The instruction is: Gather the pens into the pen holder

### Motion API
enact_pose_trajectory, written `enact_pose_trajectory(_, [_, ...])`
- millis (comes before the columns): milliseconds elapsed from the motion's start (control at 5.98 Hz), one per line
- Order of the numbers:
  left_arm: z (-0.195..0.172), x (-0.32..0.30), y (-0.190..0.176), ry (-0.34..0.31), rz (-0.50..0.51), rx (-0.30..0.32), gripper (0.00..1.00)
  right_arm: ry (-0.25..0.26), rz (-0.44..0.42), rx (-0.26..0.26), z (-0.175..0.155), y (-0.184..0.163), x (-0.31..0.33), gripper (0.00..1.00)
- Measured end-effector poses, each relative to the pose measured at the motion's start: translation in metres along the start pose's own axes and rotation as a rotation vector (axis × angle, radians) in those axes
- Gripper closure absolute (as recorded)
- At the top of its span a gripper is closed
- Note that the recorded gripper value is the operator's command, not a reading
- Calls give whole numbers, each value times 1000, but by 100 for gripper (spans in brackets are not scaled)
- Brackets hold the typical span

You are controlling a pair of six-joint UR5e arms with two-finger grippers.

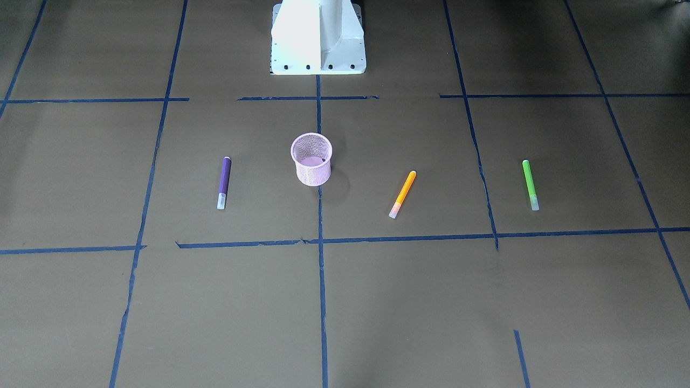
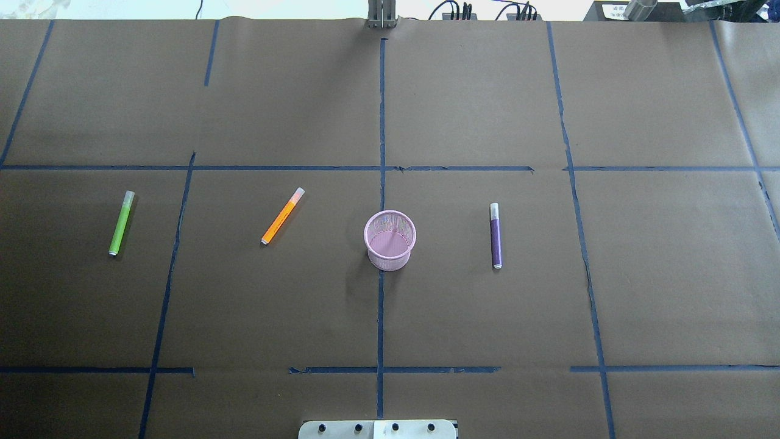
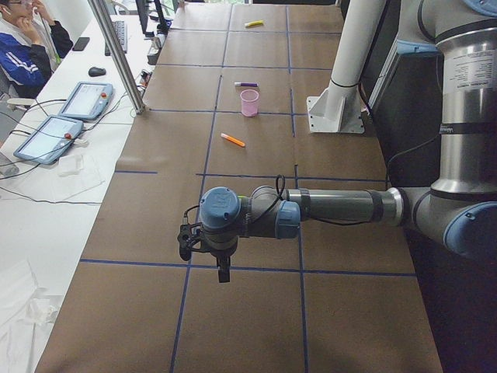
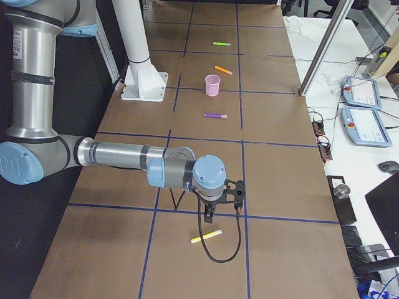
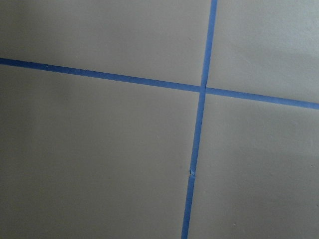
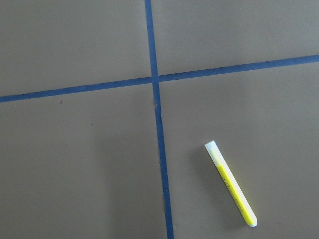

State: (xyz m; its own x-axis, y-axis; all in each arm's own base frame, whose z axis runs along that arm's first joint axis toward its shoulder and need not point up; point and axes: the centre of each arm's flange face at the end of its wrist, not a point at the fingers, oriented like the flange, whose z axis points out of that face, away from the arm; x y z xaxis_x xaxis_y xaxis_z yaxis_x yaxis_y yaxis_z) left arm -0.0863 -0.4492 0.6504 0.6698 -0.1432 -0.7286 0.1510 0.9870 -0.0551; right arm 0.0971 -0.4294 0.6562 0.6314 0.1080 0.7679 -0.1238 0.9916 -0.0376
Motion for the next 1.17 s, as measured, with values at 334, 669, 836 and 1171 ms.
enact_pose_trajectory(334, [1, 0, 1, 4, -1, -1, 0, 3, -4, 2, -1, -1, -1, 0])
enact_pose_trajectory(669, [1, 0, 1, 4, -1, -2, 0, 4, 2, -2, 1, 0, 1, 0])
enact_pose_trajectory(836, [1, 0, 1, 4, 0, -1, 0, 3, 2, -3, 1, 0, 1, 0])
enact_pose_trajectory(1171, [-3, 6, -2, 8, 15, 10, 0, 3, -5, -1, 1, -3, -3, 0])
